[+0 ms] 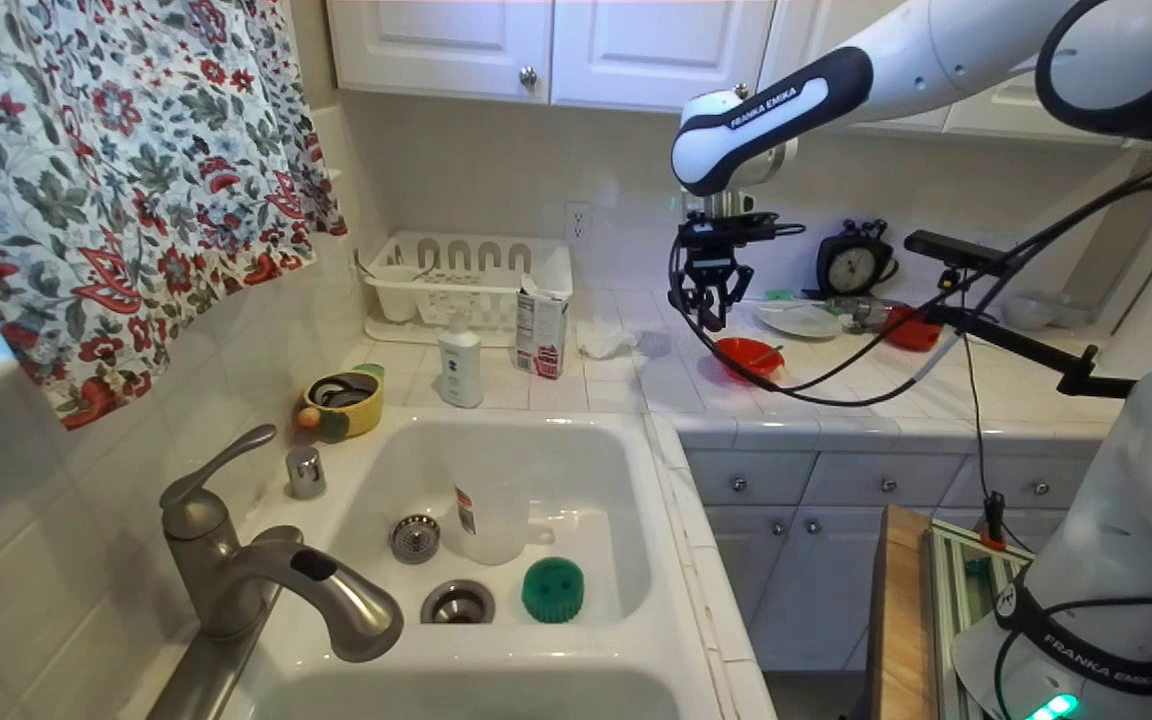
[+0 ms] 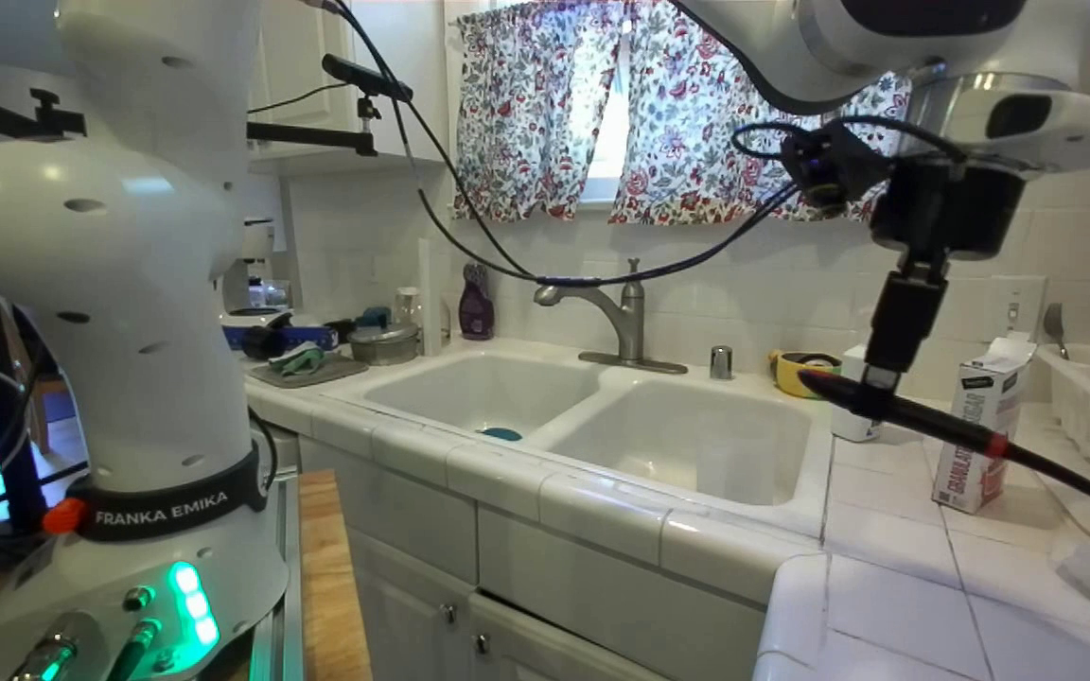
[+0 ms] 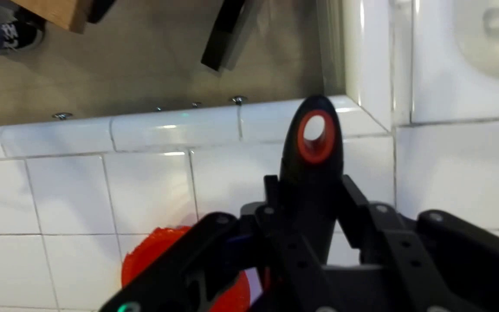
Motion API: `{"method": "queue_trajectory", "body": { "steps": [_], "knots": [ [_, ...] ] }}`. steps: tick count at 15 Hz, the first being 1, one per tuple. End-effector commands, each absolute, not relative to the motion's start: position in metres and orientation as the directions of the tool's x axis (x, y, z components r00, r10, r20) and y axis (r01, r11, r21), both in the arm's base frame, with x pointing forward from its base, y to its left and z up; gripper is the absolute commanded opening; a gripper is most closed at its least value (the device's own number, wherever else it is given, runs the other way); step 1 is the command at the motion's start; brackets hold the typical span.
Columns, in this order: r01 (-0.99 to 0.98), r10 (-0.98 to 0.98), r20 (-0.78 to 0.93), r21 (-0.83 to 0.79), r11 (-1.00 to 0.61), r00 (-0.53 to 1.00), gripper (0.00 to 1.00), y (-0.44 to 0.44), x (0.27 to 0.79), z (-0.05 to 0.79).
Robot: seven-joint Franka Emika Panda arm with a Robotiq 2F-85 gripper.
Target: Use the black spatula to stir the contents in the jug.
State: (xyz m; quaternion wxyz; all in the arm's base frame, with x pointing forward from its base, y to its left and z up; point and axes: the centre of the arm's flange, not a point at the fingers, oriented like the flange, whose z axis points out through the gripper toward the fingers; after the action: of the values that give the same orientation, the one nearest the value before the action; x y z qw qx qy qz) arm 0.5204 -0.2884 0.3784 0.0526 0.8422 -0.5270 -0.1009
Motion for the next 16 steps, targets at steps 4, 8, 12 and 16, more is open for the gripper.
{"method": "queue_trajectory", "body": {
  "steps": [4,8,12,16],
  "knots": [
    [-0.729,-0.771,-0.346,0.271,-0.628,0.535,0.10,-0.235,0.451,0.440],
    [-0.594,-0.607,-0.515,0.215,-0.775,0.606,0.10,-0.188,0.429,0.456],
    [-0.428,-0.421,-0.618,0.147,-0.892,0.664,0.10,-0.147,0.422,0.461],
    [-0.241,-0.227,-0.686,0.077,-0.967,0.692,0.10,-0.108,0.432,0.453]
  ]
}}
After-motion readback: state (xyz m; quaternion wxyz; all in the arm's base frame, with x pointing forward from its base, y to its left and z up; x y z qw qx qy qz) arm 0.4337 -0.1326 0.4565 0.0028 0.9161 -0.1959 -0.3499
